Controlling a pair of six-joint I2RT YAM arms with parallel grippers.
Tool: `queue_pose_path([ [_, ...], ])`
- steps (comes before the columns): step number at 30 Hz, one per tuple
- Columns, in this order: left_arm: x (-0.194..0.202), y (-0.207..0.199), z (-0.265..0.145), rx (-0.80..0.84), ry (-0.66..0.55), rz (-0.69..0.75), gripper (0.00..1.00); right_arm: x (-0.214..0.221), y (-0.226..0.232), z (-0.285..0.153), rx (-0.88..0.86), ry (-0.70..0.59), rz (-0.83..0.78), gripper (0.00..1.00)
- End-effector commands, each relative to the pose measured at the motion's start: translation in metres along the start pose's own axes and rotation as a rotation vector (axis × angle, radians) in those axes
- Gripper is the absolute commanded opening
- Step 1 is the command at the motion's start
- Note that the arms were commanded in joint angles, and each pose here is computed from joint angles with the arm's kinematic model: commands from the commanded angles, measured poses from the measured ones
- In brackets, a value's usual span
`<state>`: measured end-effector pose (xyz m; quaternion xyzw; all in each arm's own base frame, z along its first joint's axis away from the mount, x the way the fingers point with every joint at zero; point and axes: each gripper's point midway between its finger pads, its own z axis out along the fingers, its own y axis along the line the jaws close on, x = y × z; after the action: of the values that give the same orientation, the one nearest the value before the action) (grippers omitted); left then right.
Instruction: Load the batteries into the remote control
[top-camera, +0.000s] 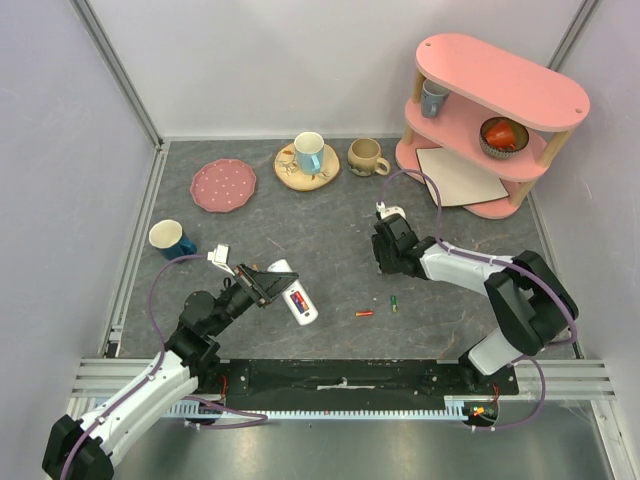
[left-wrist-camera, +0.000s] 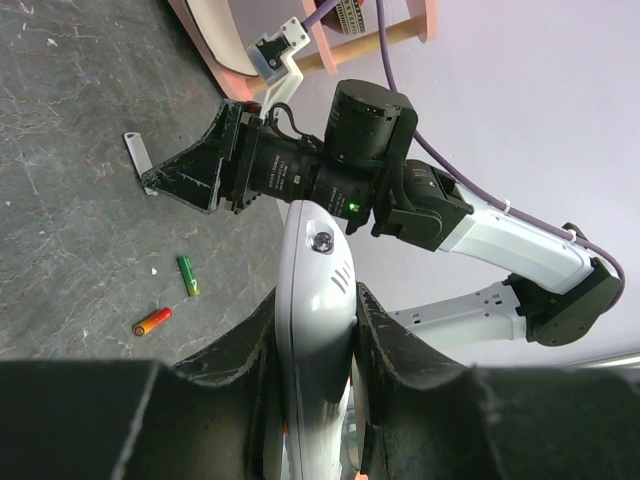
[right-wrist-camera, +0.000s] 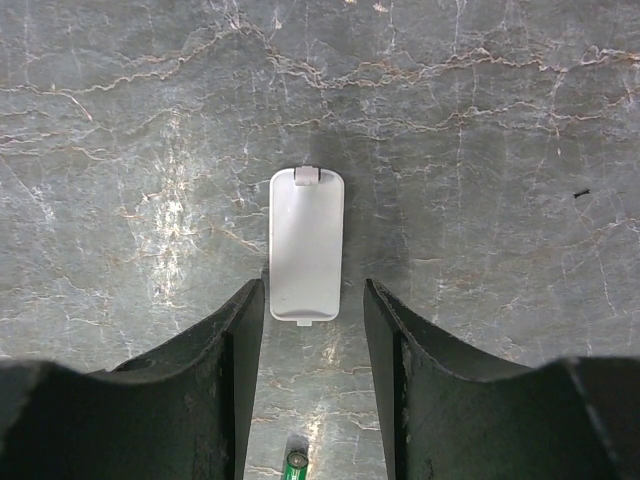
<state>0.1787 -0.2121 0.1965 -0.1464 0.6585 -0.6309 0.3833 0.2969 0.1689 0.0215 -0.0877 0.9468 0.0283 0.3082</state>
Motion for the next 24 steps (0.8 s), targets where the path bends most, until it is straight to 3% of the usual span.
queue_pose_path([
  [1,0.018,0.047,-0.012,-0.07,0.027,-0.011,0.02,-0.015,-0.001,-0.001,0.014,-0.039,0.008,0.52],
  [15,0.018,0.047,-0.011,-0.075,0.031,-0.008,0.02,-0.024,-0.007,-0.005,-0.01,-0.077,0.07,0.54],
  [24,0.018,0.045,-0.01,-0.073,0.033,-0.005,0.02,-0.011,-0.007,0.006,-0.012,-0.028,0.067,0.54],
])
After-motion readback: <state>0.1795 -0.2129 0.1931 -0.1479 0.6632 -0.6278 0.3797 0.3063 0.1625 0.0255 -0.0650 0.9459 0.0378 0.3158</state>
